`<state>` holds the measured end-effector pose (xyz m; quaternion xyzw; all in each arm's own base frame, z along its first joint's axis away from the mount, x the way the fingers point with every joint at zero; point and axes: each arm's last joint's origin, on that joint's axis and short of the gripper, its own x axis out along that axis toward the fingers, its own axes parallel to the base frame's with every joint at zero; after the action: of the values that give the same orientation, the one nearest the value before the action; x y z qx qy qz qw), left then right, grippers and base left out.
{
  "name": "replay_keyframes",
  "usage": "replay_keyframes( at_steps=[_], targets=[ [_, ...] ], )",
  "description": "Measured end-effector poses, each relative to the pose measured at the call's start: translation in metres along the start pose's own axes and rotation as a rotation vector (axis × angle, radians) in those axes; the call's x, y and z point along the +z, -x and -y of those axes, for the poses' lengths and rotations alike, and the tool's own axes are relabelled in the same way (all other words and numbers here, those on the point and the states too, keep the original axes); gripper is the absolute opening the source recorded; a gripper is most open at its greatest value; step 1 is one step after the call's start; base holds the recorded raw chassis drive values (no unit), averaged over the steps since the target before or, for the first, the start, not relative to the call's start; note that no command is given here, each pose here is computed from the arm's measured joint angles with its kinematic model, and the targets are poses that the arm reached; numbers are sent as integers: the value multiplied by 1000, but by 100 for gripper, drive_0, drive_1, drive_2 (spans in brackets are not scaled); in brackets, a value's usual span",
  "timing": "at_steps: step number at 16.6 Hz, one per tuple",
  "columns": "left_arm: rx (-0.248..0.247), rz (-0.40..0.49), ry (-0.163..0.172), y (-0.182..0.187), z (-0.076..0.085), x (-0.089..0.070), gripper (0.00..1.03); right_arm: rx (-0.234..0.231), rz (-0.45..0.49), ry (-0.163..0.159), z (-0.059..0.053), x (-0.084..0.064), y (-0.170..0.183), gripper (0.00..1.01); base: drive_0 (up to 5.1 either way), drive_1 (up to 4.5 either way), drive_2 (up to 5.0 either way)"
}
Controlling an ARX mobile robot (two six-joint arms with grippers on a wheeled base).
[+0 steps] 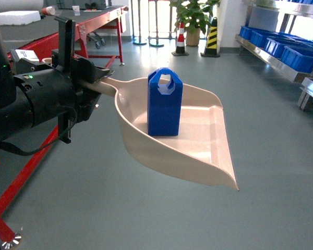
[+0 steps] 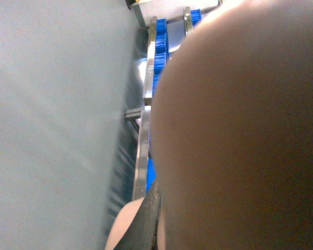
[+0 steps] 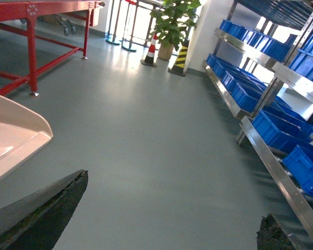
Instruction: Place part in tray to right shelf
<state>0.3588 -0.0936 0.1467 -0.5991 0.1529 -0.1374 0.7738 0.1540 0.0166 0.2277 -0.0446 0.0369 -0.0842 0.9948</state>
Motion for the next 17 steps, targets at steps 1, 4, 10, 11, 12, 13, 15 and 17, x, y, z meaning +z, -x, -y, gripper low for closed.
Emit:
replay_keyframes(
  at_steps=[1, 4, 10, 11, 12, 13, 15, 17],
  targets=[
    [-2, 1, 0, 0, 0, 0, 16, 0, 2, -1, 0, 0, 0, 98, 10, 444, -423],
    [-4, 1, -1, 0, 0, 0, 16, 0, 5, -1, 0, 1, 0, 98, 5, 438, -427],
    [-1, 1, -1, 0, 0, 0, 15, 2, 3, 0, 0, 0, 0, 98, 0, 429, -429],
    [-1, 2, -1, 0, 0, 0, 15, 0, -9, 3, 0, -1, 0, 98, -4, 423, -431],
    [-5, -1, -1, 0, 0, 0, 15, 2, 1, 0, 0, 0, 0, 98, -4, 423, -431],
    [1, 2, 0, 0, 0, 0, 15, 5, 0, 0, 0, -1, 0, 98, -4, 423, -431],
    [-2, 1, 0, 0, 0, 0, 15, 1, -4, 1, 0, -1, 0, 98, -4, 423, -431],
    [0, 1, 0, 0, 0, 0, 15, 2, 1, 0, 0, 0, 0, 98, -2, 425, -430]
  ],
)
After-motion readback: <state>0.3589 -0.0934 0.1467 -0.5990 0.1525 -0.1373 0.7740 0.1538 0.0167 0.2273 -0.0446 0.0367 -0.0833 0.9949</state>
